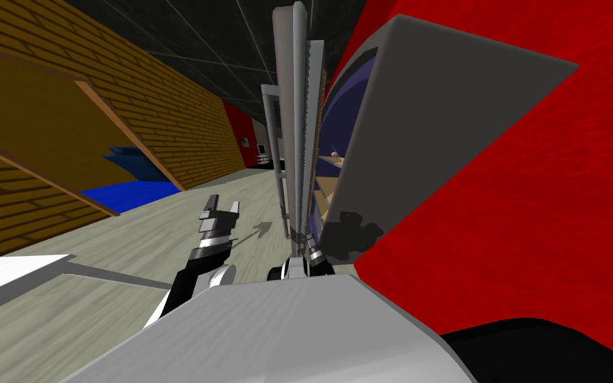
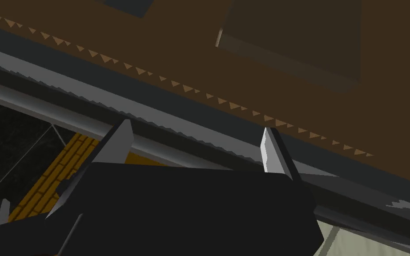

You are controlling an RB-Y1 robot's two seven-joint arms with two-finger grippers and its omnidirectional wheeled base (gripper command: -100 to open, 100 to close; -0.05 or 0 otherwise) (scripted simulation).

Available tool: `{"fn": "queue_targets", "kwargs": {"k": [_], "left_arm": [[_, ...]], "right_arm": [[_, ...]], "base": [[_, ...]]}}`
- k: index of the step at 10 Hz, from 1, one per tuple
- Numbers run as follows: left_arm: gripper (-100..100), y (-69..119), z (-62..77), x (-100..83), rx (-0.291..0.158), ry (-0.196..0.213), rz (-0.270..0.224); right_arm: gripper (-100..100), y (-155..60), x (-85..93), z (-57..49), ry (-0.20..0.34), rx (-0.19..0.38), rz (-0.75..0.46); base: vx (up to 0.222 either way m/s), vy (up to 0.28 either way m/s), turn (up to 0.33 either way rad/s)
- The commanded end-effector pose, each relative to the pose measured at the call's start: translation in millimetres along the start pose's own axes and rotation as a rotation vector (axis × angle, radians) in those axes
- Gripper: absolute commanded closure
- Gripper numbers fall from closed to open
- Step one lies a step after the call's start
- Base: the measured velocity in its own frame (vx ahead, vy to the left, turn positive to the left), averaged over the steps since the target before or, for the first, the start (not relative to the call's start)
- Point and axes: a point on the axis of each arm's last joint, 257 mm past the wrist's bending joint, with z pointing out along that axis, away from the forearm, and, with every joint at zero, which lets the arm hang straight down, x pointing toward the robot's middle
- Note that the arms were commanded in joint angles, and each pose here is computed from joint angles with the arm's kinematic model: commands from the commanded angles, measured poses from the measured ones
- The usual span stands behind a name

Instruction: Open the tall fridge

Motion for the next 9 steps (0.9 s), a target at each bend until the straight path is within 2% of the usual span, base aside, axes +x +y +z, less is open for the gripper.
{"fn": "queue_targets", "kwargs": {"k": [1,3,8,9], "left_arm": [[0,0.0,0.0,0.0,0.000,0.000,0.000],[0,0.0,0.0,0.0,0.000,0.000,0.000],[0,0.0,0.0,0.0,0.000,0.000,0.000],[0,0.0,0.0,0.0,0.000,0.000,0.000]], "right_arm": [[-100,12,-4.5,-1.7,-0.009,-0.027,0.065],[-100,25,-11.6,-4.6,-0.020,-0.060,0.141],[-100,40,-18.4,-9.4,-0.031,-0.100,0.244],[-100,33,-13.6,-3.0,-0.025,-0.083,0.233]], "base": [[0.000,0.000,0.000],[-0.001,-0.002,0.005],[0.000,0.000,0.000],[0.000,0.000,0.000]]}}
